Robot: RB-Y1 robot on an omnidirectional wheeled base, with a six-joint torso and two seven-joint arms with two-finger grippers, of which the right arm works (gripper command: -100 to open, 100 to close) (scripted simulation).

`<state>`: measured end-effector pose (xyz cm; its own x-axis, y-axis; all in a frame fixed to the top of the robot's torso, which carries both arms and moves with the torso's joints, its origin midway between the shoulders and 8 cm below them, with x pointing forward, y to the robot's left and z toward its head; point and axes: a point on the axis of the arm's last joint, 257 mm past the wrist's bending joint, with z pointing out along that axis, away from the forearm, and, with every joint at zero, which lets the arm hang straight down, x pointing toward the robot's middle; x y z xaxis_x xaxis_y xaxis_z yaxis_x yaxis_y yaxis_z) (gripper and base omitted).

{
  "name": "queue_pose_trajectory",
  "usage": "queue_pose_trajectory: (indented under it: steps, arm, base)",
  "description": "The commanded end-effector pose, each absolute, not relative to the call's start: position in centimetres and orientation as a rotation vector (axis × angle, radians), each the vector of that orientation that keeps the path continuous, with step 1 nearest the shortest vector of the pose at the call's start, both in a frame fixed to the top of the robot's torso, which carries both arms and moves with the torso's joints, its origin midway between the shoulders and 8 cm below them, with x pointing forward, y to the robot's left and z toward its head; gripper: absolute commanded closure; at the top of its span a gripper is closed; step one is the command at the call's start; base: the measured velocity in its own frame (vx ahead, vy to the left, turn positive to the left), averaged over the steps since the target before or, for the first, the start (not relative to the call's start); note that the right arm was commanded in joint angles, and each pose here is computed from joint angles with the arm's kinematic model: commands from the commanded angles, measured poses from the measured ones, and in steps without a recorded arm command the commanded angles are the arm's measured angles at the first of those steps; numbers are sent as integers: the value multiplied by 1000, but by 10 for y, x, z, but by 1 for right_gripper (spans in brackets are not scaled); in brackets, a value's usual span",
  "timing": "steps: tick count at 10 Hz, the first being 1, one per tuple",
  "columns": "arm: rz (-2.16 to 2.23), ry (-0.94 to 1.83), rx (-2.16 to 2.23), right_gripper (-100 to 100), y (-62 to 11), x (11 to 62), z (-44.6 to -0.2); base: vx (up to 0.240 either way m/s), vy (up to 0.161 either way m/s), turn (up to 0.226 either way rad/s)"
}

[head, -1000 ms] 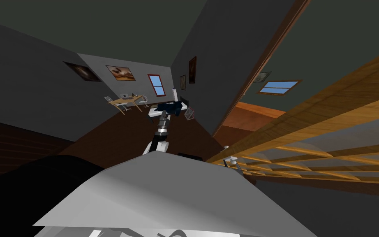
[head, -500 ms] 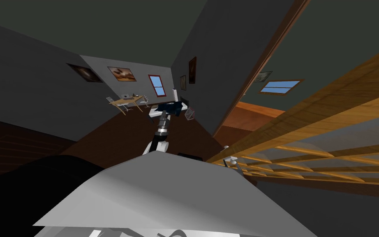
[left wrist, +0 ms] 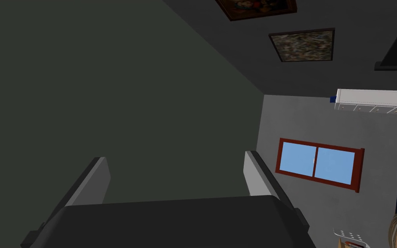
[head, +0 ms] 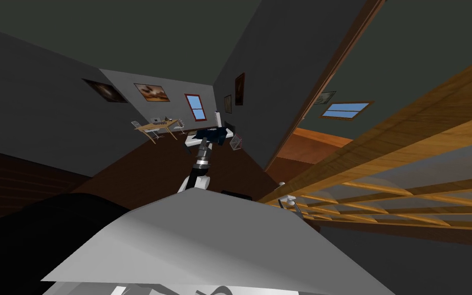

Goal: Pull the door open

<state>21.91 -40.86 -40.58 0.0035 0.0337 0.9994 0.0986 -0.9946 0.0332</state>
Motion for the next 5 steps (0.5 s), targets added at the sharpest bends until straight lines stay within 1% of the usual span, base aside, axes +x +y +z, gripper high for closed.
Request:
queue_pose_trajectory:
  steps: [1, 3, 4, 5]
  arm:
    - [-2130, -133, -2164, 100, -383, 217, -413]
    - [-2131, -131, -2161, 100, -382, 217, -412]
    - [-2115, -161, -2220, 100, -395, 208, -419]
    - [-2131, -131, -2161, 100, -382, 217, -412]
  base:
    - [18, 28, -8]
    - [-12, 1, 2]
    - [2, 22, 37]
    - [6, -2, -44]
